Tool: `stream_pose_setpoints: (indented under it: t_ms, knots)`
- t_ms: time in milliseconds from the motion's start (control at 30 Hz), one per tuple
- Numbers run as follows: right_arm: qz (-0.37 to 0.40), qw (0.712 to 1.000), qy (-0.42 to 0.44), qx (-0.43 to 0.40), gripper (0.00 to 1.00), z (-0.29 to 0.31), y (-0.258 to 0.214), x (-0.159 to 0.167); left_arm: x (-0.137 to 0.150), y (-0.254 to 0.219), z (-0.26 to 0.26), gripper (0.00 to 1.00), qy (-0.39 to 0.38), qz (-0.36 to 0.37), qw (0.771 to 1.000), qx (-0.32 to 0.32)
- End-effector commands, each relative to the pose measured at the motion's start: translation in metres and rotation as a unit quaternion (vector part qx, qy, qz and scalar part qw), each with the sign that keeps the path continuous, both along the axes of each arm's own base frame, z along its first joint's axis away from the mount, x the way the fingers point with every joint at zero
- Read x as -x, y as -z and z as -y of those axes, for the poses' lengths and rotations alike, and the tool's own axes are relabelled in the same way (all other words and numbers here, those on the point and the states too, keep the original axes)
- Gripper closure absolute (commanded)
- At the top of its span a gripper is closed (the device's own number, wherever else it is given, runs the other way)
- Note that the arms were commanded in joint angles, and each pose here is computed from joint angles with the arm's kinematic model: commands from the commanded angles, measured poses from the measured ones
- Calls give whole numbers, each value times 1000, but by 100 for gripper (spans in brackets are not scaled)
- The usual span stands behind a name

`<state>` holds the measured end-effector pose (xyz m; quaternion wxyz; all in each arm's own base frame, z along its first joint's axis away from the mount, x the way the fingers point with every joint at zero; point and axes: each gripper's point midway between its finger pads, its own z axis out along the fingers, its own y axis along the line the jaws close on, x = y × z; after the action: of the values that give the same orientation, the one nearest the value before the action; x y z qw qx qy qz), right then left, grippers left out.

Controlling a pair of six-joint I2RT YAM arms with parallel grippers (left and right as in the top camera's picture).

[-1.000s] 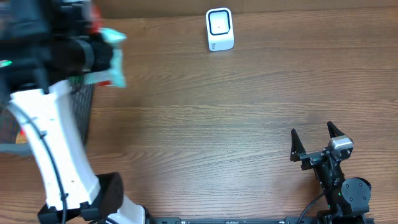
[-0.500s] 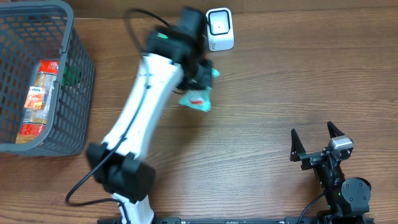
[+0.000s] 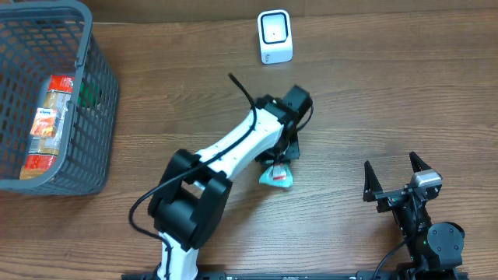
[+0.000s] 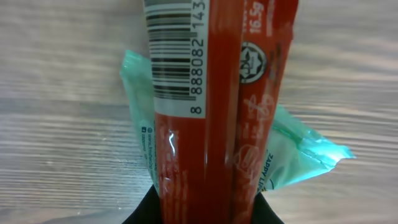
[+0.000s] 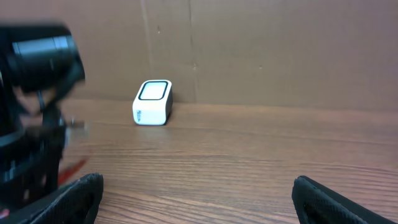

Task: Scan the item barcode
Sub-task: 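Carry the red snack bar toward the scanner with the left gripper, then release the red snack bar onto the table center, lift left gripper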

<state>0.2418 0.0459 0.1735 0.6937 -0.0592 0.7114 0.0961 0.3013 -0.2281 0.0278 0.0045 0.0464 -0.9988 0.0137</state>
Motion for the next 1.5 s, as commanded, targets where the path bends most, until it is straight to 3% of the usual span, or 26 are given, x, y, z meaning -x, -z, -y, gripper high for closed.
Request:
stream_pose_setpoints:
  t_ms: [0,67,133,167,200,233,267,333,600,967,1467]
  knots:
    - [-1,1000,3,-4,0,1,3,0,11,18,-6,96,-19,-19,999,-19]
    - [-1,1000,3,-4,0,1,3,0,13,23,-7,95,-18,-23,999,-23]
    - [-1,1000,3,-4,0,1,3,0,13,24,-8,85,-18,-23,999,-23]
    - [-1,1000,3,-4,0,1,3,0,13,24,-8,72,-18,-23,999,-22]
    - [-1,1000,3,-4,0,1,3,0,13,24,-8,48,-18,-23,999,-22]
    - [-1,1000,3,-4,0,1,3,0,13,24,-8,32,-18,-23,999,-23]
    - [-1,1000,3,-4,0,1,3,0,13,24,-8,21,-18,-23,999,-22]
    - [-1,1000,3,-4,0,1,3,0,14,24,-6,13,-11,-28,999,-15]
    - [-1,1000,3,-4,0,1,3,0,10,16,1,0,2,-32,999,8]
    - [-1,1000,3,-4,0,1,3,0,-22,-40,-10,0,9,17,999,-41]
    - [-1,1000,3,-4,0,1,3,0,-66,-114,-46,0,-4,63,997,-47]
